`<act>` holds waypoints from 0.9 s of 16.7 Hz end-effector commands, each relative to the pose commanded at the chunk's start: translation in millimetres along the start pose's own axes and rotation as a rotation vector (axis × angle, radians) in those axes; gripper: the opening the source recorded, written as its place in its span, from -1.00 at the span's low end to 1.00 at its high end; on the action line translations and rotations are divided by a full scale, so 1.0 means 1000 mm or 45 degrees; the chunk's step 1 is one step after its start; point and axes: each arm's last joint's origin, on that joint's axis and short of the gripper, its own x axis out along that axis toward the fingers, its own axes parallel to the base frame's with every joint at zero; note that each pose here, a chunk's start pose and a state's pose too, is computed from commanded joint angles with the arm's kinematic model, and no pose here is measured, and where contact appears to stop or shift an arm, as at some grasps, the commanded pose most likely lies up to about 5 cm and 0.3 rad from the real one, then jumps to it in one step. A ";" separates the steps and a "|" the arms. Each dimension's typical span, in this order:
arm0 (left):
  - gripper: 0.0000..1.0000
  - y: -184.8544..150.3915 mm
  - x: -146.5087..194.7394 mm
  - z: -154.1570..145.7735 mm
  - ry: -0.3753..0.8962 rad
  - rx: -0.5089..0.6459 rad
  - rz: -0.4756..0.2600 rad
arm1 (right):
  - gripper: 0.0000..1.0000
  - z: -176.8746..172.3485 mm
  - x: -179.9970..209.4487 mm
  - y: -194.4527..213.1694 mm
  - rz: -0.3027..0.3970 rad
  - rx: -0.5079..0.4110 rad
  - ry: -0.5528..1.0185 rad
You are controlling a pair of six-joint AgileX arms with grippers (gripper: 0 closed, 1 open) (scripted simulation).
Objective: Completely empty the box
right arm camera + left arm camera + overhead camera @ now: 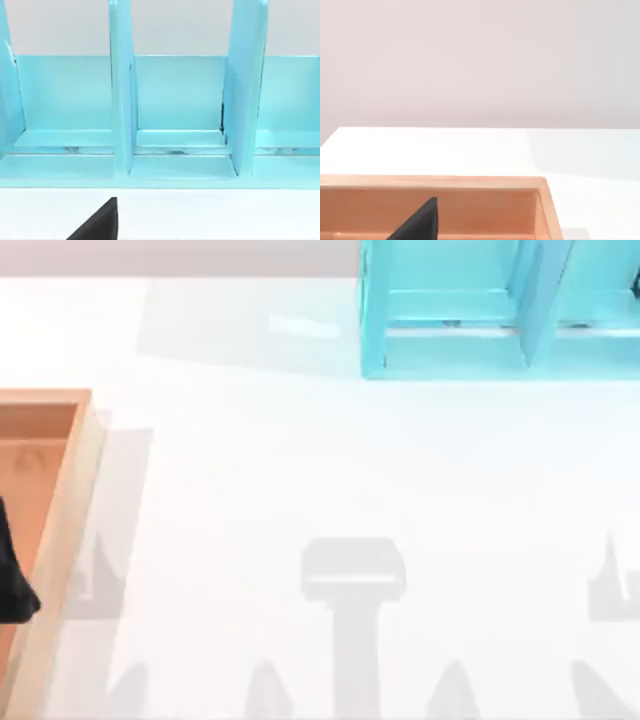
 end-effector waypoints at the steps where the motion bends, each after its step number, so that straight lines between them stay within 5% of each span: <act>1: 1.00 0.000 0.000 0.000 0.000 0.000 0.000 | 1.00 0.000 0.000 0.000 0.000 0.000 0.000; 7: 1.00 0.004 0.003 0.023 0.206 0.054 0.045 | 1.00 0.000 0.000 0.000 0.000 0.000 0.000; 15: 1.00 0.030 0.057 0.082 1.066 0.153 0.101 | 1.00 0.000 0.000 0.000 0.000 0.000 0.000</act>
